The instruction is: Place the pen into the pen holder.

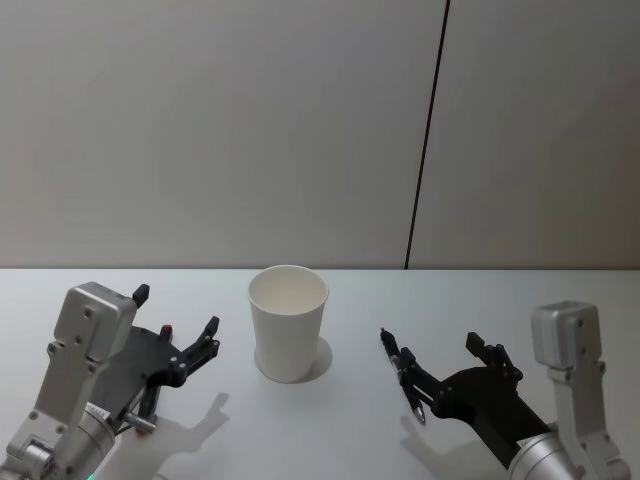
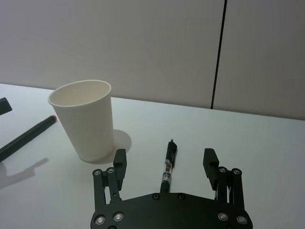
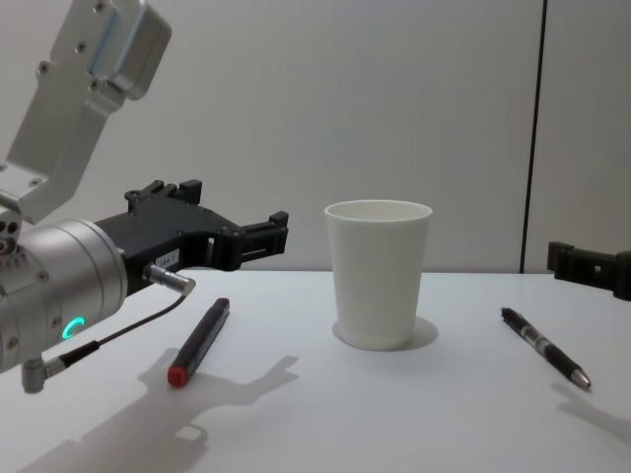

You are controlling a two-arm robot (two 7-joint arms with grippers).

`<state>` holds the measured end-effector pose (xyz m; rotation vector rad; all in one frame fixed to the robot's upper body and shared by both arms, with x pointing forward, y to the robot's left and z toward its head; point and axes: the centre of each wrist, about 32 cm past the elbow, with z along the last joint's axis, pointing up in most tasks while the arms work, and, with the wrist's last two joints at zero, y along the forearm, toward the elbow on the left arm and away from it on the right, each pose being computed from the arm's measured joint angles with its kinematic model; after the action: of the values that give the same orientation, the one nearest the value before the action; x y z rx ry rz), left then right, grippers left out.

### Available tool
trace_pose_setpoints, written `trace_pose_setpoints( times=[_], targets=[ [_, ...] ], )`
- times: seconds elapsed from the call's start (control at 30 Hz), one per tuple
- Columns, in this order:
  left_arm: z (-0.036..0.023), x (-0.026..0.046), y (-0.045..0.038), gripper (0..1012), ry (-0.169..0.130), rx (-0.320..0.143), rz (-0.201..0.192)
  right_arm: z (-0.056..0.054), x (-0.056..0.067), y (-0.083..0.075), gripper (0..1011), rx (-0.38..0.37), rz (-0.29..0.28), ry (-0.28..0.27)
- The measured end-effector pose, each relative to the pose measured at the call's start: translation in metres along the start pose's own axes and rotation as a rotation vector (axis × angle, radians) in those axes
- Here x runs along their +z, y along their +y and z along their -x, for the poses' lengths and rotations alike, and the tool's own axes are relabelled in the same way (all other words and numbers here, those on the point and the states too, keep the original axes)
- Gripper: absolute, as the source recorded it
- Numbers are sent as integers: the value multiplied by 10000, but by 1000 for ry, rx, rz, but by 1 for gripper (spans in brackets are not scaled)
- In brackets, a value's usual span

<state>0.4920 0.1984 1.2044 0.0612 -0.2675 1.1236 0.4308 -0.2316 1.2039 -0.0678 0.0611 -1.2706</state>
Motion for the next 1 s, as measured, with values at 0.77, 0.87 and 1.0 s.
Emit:
trace_pose_setpoints(
  times=[0.77,0.87,1.0],
  targets=[
    [0,0,0,1004,0,0,0,198,356,405,1001,-131,198,-53],
    [0,0,0,1004,0,0,0,227,390,461,1001,-148,221,-45],
    [0,0,0,1004,0,0,0,263,433,528,1001,-166,250,-29]
  ],
)
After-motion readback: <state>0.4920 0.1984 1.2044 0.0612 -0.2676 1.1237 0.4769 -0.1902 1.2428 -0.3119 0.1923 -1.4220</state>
